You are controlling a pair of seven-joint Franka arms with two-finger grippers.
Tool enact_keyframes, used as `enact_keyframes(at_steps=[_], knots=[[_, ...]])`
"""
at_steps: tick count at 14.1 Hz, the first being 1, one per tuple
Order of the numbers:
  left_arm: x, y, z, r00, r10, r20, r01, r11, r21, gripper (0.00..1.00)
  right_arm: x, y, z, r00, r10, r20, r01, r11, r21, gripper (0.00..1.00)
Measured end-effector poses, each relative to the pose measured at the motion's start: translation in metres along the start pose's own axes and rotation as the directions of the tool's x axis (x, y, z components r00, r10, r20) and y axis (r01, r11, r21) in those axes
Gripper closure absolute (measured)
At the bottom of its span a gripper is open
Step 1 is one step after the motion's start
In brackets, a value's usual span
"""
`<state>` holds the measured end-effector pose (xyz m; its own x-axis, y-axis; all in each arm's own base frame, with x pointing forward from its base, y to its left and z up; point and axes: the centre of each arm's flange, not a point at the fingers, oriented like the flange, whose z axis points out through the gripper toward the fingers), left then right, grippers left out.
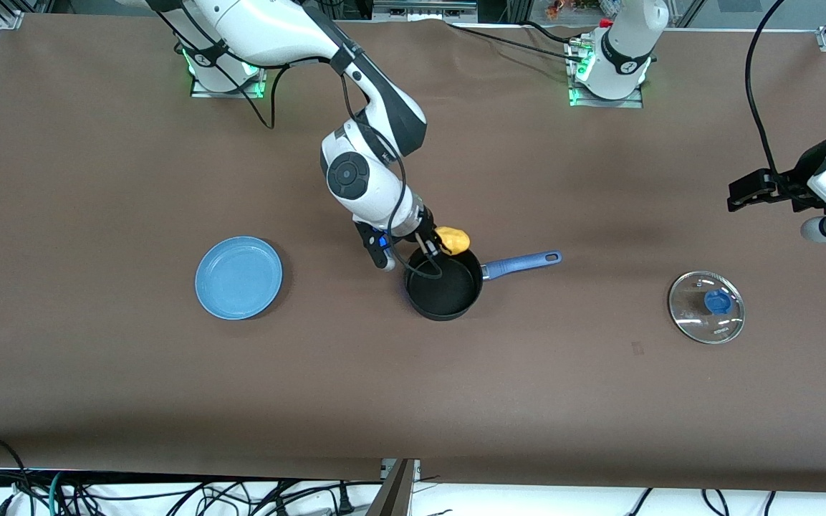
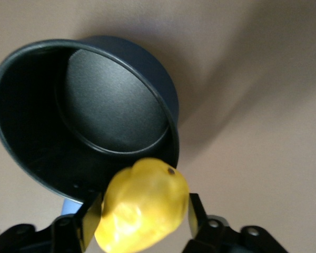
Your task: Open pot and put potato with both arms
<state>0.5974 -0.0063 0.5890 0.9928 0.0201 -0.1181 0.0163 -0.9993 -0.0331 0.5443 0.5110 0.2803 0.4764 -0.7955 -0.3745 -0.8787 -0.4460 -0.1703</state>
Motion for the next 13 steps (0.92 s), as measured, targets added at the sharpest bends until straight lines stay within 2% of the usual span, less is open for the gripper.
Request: enact_keyframes(at_steps=[2, 7, 9, 13], knots=[[0.000, 0.001, 0.001, 1.000, 0.001, 0.002, -0.001, 1.000, 0.000, 0.00, 0.003, -0.005, -0.006, 1.000, 0.002, 0.000, -0.002, 1.000, 0.014, 0.04], [0.002, 0.001, -0.003, 1.000, 0.003, -0.008, -0.003, 1.000, -0.002, 0.00, 0.005, -0.016, -0.023, 1.000, 0.001, -0.001, -0.001, 1.000, 0.017, 0.03], [0.003, -0.001, -0.002, 1.000, -0.002, -0.007, 0.002, 1.000, -0.002, 0.00, 0.017, -0.026, -0.046, 0.998, -0.042, -0.040, 0.042, 0.999, 0.000, 0.01], [0.006, -0.001, 0.001, 1.000, -0.002, -0.001, 0.002, 1.000, -0.002, 0.00, 0.051, -0.024, -0.122, 0.962, -0.254, -0.098, 0.242, 0.962, -0.123, 0.00]])
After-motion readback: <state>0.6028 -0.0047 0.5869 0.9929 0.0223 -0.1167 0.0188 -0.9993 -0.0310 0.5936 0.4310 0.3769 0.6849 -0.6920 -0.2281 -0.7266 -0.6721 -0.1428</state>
